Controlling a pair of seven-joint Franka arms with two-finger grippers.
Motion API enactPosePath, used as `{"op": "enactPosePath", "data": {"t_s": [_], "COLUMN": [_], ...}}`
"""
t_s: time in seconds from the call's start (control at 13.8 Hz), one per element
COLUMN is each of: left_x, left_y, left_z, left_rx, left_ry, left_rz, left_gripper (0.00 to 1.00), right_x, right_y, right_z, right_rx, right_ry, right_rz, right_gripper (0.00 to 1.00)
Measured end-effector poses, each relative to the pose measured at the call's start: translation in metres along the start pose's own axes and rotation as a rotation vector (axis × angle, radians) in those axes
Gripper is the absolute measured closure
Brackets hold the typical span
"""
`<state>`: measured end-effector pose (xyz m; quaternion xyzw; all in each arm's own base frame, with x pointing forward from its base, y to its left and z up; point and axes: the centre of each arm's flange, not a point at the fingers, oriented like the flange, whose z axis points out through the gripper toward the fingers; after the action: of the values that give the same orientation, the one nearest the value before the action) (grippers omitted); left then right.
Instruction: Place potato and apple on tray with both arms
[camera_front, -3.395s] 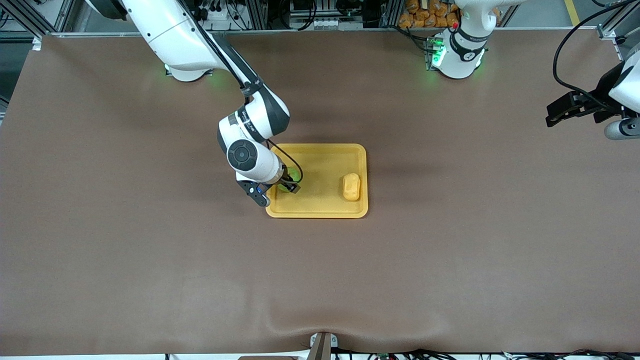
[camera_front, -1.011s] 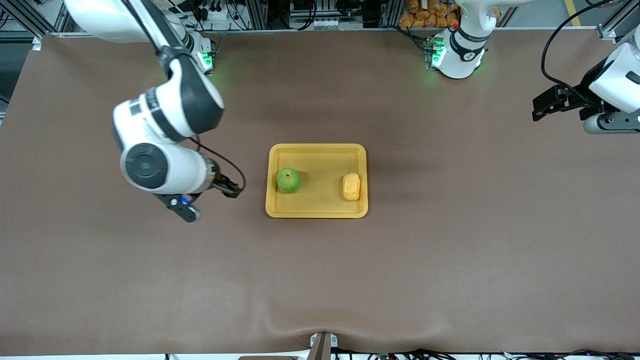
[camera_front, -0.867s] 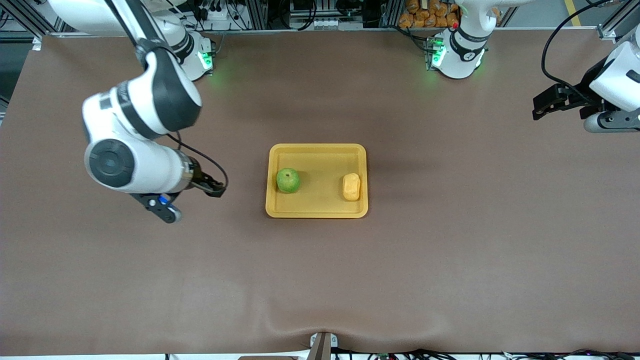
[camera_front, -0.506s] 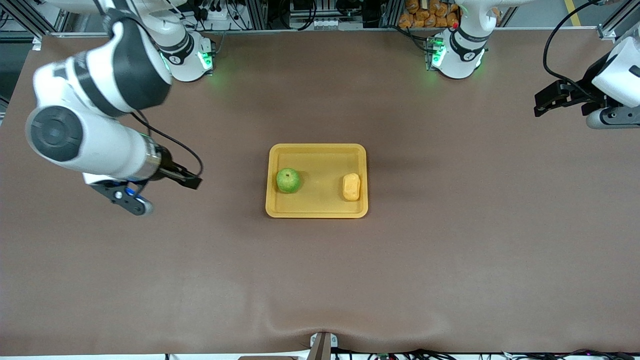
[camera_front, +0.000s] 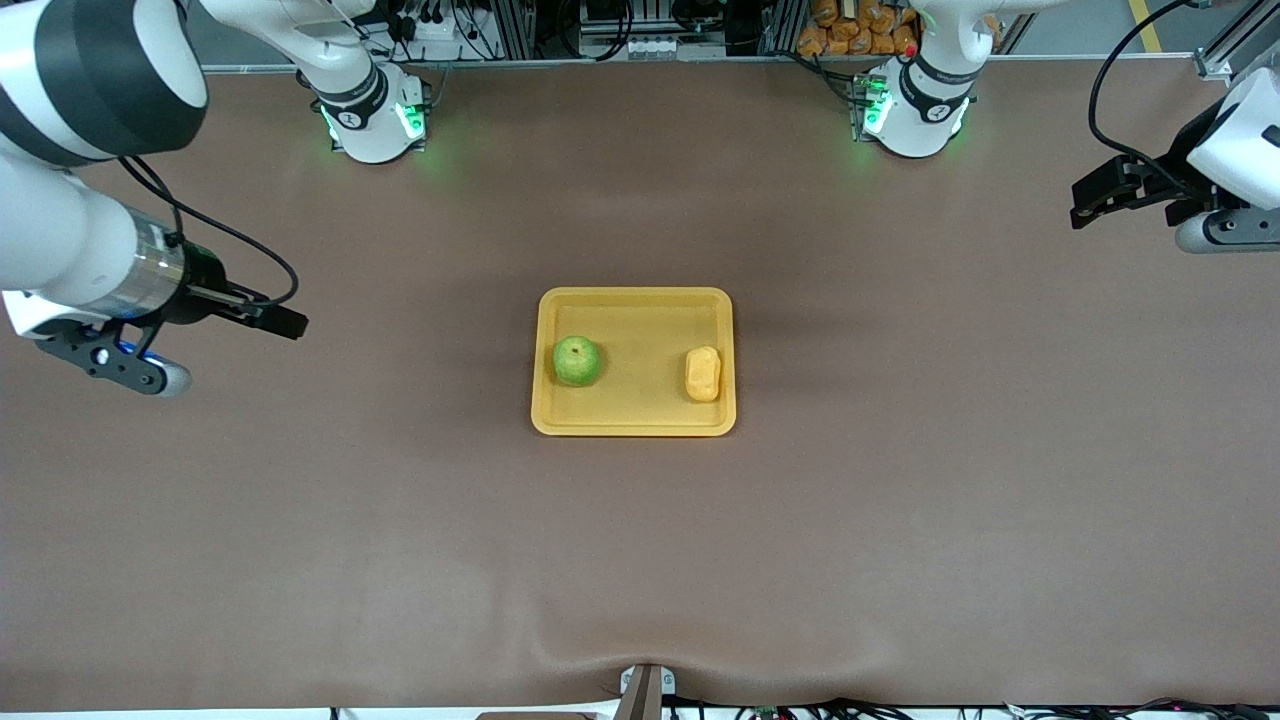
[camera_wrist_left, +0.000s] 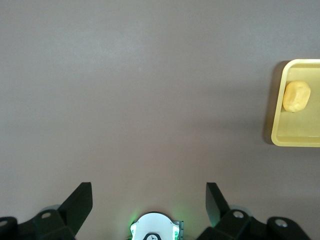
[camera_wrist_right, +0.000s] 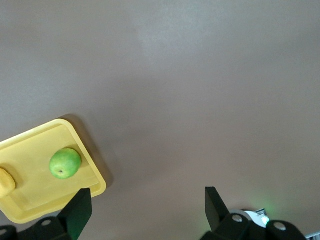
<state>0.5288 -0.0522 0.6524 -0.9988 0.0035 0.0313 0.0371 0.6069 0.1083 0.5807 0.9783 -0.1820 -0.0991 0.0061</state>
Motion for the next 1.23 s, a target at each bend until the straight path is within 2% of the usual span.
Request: {"op": "enactPosePath", "data": {"t_s": [0.36, 0.87, 1.23], "left_x": [-0.006, -0.012, -0.012], "left_y": [-0.001, -0.001, -0.001], "left_z": [-0.004, -0.011, -0.011], "left_rx": [0.002, 0.003, 0.004], "left_ry": [-0.003, 0.002, 0.002], "left_rz": [-0.001, -0.002, -0.002], "left_gripper": [0.0, 0.0, 0.0], "right_x": [0.007, -0.016, -0.036], "right_y": [0.05, 0.098, 0.128], "right_z": [-0.023, -0.046, -0.055], "right_rx": [0.019, 0.027, 0.035], "right_ry": [0.018, 0.043, 0.083], "right_rz": [-0.092, -0.131, -0.246], "right_gripper": [0.0, 0.0, 0.0]}}
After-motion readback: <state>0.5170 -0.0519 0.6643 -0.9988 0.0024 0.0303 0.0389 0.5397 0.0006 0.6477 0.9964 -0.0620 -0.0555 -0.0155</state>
